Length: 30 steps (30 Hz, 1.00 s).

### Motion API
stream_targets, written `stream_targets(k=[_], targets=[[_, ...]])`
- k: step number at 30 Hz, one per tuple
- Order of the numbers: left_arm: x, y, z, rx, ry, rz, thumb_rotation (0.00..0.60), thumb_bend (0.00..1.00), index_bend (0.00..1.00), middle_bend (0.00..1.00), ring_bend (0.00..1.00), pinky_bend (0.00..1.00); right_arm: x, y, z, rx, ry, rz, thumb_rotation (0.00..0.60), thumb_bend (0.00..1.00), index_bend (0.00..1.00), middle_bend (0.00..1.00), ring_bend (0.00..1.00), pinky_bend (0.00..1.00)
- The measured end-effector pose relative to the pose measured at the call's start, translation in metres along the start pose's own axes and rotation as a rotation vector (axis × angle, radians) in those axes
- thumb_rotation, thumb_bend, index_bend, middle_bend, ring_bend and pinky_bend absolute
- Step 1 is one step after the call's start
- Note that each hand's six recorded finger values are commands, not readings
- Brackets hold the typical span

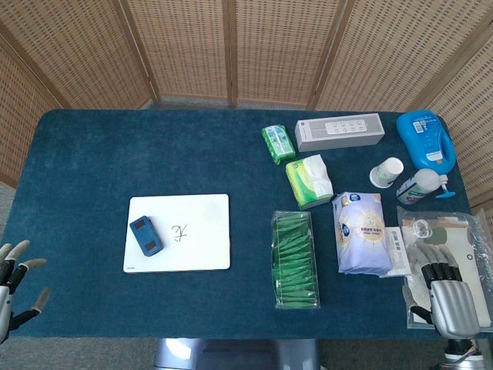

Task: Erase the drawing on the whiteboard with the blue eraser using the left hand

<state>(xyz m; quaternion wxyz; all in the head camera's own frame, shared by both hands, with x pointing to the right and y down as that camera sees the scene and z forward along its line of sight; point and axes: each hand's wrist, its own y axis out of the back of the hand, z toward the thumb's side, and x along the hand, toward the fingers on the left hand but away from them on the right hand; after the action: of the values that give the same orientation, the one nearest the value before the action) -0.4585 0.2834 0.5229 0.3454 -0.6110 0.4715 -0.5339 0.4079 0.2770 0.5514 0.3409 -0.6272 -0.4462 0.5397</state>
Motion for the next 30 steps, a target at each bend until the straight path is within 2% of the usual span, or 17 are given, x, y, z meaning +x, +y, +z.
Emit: stream_targets(k=[8,24,30], targets=[[0.001,-0.006,0.000,0.001,0.000,-0.034,0.600,0.39,0.31,0.13,0.03,0.00,0.000,-0.002,0.001,0.003,0.000,0.006,0.600,0.39,0.11,0.11,0.00,0.06],[0.006,-0.003,0.000,-0.004,-0.013,-0.031,0.600,0.39,0.31,0.17,0.06,0.00,0.000,-0.001,0.000,0.005,-0.008,0.000,0.600,0.39,0.11,0.11,0.00,0.06],[0.017,-0.006,0.002,-0.005,-0.052,-0.070,0.600,0.39,0.32,0.17,0.06,0.00,-0.001,-0.002,-0.001,0.010,-0.013,0.003,0.600,0.39,0.11,0.11,0.00,0.06]])
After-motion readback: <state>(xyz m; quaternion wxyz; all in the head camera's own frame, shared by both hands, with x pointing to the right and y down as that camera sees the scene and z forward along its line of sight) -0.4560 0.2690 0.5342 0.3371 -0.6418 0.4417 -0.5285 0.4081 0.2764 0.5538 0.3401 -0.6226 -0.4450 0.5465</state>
